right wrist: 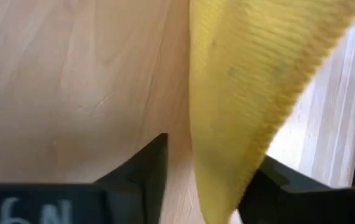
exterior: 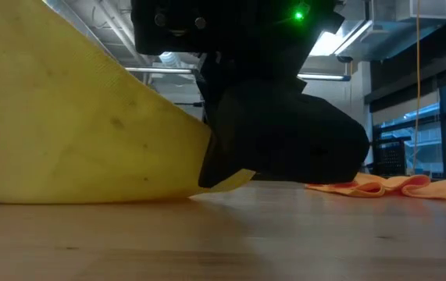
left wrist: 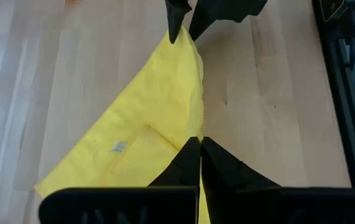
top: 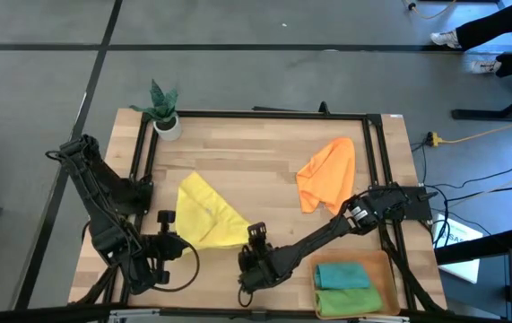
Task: Roll microfiber towels into tight, uniform cylinder then place into a basket
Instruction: Roll the yellow microfiber towel
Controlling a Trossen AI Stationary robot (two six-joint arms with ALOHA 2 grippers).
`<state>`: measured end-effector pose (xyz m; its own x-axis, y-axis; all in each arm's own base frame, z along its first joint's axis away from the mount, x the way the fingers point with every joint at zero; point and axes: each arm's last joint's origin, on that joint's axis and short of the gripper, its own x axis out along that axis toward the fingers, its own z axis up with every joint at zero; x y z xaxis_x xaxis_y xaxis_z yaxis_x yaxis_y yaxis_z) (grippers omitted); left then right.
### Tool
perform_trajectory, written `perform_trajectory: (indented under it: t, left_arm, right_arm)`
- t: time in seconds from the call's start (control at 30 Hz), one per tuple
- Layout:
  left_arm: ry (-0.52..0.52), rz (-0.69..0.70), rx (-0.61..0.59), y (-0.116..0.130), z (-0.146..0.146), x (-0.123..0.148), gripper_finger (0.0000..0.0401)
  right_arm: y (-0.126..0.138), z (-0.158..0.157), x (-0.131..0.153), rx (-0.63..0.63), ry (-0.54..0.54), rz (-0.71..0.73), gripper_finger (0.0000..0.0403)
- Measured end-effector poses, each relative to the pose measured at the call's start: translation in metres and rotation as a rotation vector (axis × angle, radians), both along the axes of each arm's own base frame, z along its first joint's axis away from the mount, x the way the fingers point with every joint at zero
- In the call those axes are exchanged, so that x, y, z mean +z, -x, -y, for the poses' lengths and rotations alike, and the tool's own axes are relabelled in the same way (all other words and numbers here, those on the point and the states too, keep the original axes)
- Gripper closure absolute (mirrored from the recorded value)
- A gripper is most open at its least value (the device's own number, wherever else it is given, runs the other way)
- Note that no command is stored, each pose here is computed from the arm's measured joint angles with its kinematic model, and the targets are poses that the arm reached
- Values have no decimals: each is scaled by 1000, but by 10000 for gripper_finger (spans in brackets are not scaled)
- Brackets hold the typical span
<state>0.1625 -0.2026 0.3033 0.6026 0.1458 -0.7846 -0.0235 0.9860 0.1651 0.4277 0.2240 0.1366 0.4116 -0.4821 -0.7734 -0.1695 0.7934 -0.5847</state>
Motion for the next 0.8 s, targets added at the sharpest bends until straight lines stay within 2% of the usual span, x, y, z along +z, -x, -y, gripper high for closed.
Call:
perform_trajectory:
  t: [0.27, 0.47, 0.67, 0.8]
  left_arm:
    - [14, 3, 19, 0, 0, 0, 401]
    - [3, 11, 37, -3, -3, 0, 401]
    - [-88, 1, 100, -21, -24, 0, 401]
    - [-179, 41, 151, -35, -41, 2, 401]
  right_arm:
    - [1, 1, 0, 1, 16, -12, 390]
    - [10, 6, 16, -14, 54, -66, 397]
    - [17, 11, 76, -59, 62, -26, 399]
    - [22, 17, 120, -67, 60, 1, 399]
